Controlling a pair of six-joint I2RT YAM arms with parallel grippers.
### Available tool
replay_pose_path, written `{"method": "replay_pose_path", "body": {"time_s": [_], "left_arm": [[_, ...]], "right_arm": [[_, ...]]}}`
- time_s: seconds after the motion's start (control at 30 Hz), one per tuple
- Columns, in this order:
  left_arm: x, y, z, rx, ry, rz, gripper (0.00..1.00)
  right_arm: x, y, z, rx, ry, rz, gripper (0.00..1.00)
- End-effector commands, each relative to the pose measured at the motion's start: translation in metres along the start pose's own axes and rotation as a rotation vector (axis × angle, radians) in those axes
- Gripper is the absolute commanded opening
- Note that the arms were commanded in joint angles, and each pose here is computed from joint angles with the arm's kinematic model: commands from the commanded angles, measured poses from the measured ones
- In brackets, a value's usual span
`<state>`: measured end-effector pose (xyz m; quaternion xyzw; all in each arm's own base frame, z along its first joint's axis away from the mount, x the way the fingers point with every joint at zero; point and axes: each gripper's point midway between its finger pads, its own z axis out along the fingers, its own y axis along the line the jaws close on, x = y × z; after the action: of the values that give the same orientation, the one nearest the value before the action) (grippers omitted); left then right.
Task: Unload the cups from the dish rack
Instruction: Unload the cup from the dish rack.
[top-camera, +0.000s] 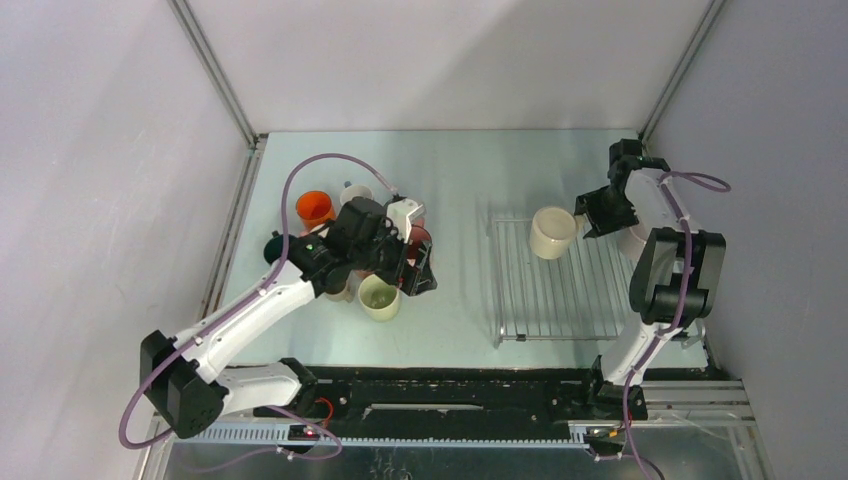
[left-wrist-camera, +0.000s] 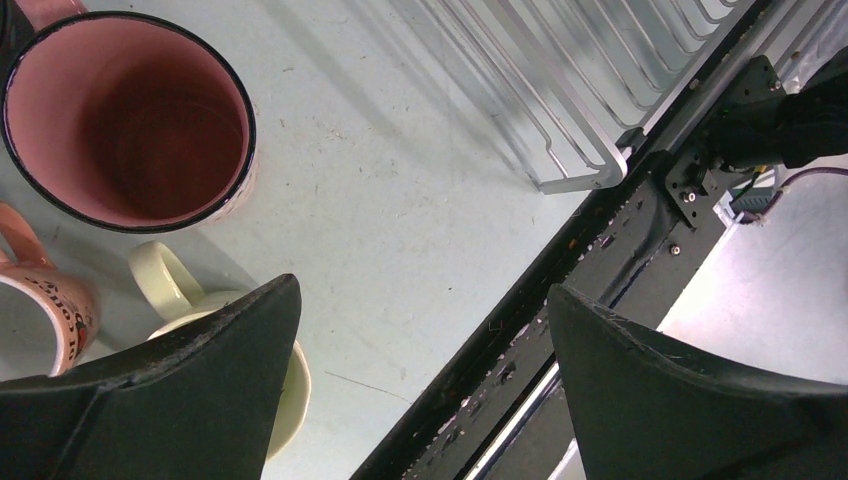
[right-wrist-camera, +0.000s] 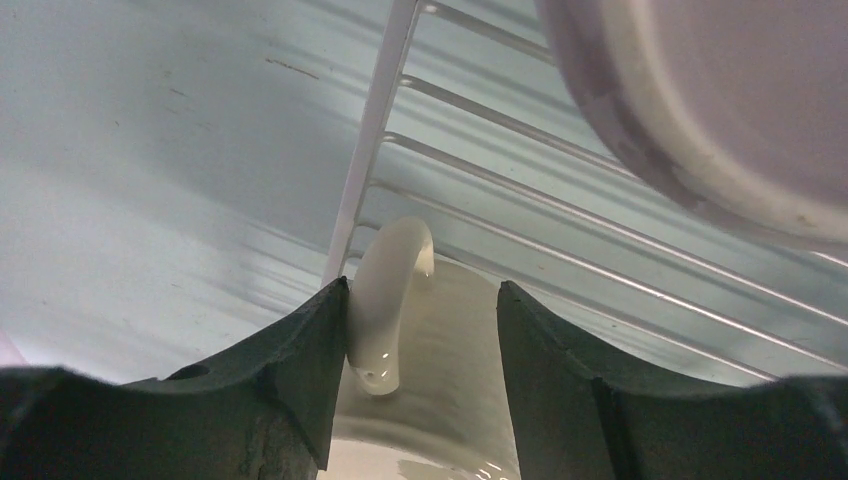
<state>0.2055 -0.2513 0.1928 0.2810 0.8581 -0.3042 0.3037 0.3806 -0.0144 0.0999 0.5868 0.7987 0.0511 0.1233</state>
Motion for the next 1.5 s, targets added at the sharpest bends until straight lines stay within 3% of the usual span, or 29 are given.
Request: {"method": "replay_pose_path", "body": {"time_s": [0.0,0.53,0.9,1.03,1.17,1.47], "left_arm": [[0.006,0.004,0.007,0.000,0.005,-0.007,1.00],[0.008,0.005,0.010,0.001,0.016,-0.014,1.00],[0.008,0.005,0.011,0.005,0.018,-0.018,1.00],[0.008,0.004,0.012,0.010,0.020,-0.020,1.00],[0.009,0.001,0.014,0.031,0.022,-0.030,1.00],[-0.003,-0.011,0.011,0.065,-0.004,-0.101,1.00]], "right_arm": [[0.006,0.004,0.003,-0.004,0.006,0.010,0.63],[0.013,0.002,0.016,0.011,0.033,0.019,0.57],[0.021,0.002,0.020,0.008,0.079,0.038,0.44],[0.021,0.001,0.018,0.005,0.083,0.044,0.31],[0.022,0.002,0.015,-0.007,0.095,0.036,0.02],[0.021,0.007,-0.010,-0.081,0.094,0.015,0.00]]}}
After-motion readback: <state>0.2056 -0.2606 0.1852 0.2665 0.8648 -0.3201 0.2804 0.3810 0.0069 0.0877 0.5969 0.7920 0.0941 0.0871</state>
